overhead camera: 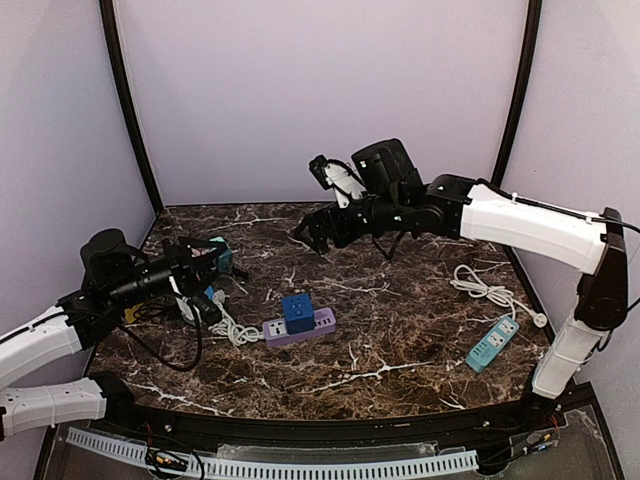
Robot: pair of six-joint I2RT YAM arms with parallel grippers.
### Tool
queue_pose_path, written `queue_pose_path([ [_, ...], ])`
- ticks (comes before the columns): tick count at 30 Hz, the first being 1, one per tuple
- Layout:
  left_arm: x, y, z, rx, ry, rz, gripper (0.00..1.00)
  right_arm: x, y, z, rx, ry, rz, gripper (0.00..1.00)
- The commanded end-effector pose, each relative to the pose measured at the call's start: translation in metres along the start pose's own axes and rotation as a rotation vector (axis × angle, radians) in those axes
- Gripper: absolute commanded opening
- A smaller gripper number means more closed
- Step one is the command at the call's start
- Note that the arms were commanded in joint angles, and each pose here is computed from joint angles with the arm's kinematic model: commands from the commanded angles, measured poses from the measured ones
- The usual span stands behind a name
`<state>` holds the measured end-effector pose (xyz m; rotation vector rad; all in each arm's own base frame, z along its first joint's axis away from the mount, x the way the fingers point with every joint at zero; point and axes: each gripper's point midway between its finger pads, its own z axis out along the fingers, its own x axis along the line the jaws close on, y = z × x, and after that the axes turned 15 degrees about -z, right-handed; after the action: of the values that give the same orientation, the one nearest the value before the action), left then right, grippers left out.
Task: Insert the plug
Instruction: Pick up the plug from the center of the board, then adjust the plug.
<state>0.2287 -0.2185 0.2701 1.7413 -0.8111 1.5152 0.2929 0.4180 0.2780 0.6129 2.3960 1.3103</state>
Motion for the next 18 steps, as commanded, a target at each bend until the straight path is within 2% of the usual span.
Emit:
queue_pose_path([
  [1,0.031,0.004,0.011,0.041,0.123,-0.063,0.13,0.011,-0.007,-0.004,0.027,0.025,0.040,0.95],
  [2,0.040,0.007,0.017,0.048,0.132,-0.167,0.12,0.017,-0.011,-0.002,0.028,0.035,0.027,0.95],
  [3,0.043,-0.009,0.021,0.147,0.131,-0.230,0.12,0.024,-0.012,-0.001,0.019,0.045,0.013,0.94],
  [4,0.044,-0.008,0.023,0.173,0.132,-0.325,0.11,0.029,-0.008,0.000,-0.006,0.046,0.000,0.94],
  [5,0.041,-0.021,0.026,0.262,0.114,-0.371,0.11,0.034,-0.004,0.002,-0.033,0.048,-0.007,0.93],
  [6,0.037,-0.019,0.029,0.275,0.101,-0.434,0.10,0.040,0.002,0.003,-0.066,0.058,-0.008,0.93],
  [7,0.030,-0.024,0.030,0.322,0.082,-0.457,0.10,0.047,0.011,0.006,-0.110,0.074,-0.003,0.92],
  [9,0.021,-0.021,0.034,0.341,0.060,-0.497,0.10,0.056,0.027,0.010,-0.190,0.091,0.010,0.89],
  [14,0.016,-0.013,0.037,0.321,0.047,-0.539,0.10,0.068,0.052,0.011,-0.325,0.187,0.083,0.86],
  [18,0.014,-0.011,0.037,0.312,0.037,-0.565,0.10,0.076,0.054,0.021,-0.343,0.299,0.168,0.78],
])
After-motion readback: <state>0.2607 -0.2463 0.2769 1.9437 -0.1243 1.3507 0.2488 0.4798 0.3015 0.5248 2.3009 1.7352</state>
